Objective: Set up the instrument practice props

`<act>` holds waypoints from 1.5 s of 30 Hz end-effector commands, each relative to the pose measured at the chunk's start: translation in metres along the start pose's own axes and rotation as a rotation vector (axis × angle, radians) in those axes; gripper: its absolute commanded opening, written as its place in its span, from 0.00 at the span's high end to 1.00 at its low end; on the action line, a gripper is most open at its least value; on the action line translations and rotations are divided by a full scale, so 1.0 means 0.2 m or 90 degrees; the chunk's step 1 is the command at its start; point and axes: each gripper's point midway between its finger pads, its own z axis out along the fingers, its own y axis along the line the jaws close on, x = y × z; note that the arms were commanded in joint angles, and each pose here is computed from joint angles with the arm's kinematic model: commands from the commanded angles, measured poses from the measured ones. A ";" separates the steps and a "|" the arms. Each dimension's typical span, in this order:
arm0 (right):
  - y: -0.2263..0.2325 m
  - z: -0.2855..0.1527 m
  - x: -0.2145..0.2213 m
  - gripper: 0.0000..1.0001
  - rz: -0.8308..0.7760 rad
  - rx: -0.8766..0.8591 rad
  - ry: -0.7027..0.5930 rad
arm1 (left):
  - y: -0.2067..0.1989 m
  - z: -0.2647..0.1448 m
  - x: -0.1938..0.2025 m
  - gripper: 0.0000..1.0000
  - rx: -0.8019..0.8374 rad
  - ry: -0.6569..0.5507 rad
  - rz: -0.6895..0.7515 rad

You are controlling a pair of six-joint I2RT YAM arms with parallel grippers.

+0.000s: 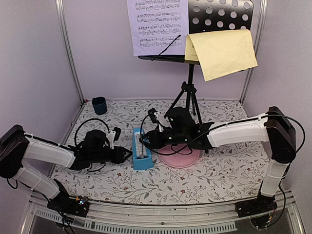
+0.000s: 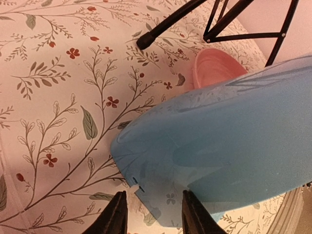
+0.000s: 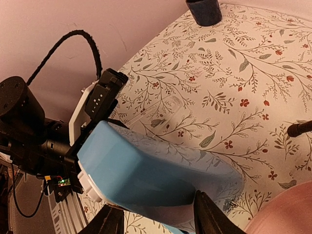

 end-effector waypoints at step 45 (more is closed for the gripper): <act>-0.08 -0.14 -0.07 0.11 -0.004 0.105 -0.073 | 0.00 -0.09 -0.14 0.22 -0.045 -0.065 0.028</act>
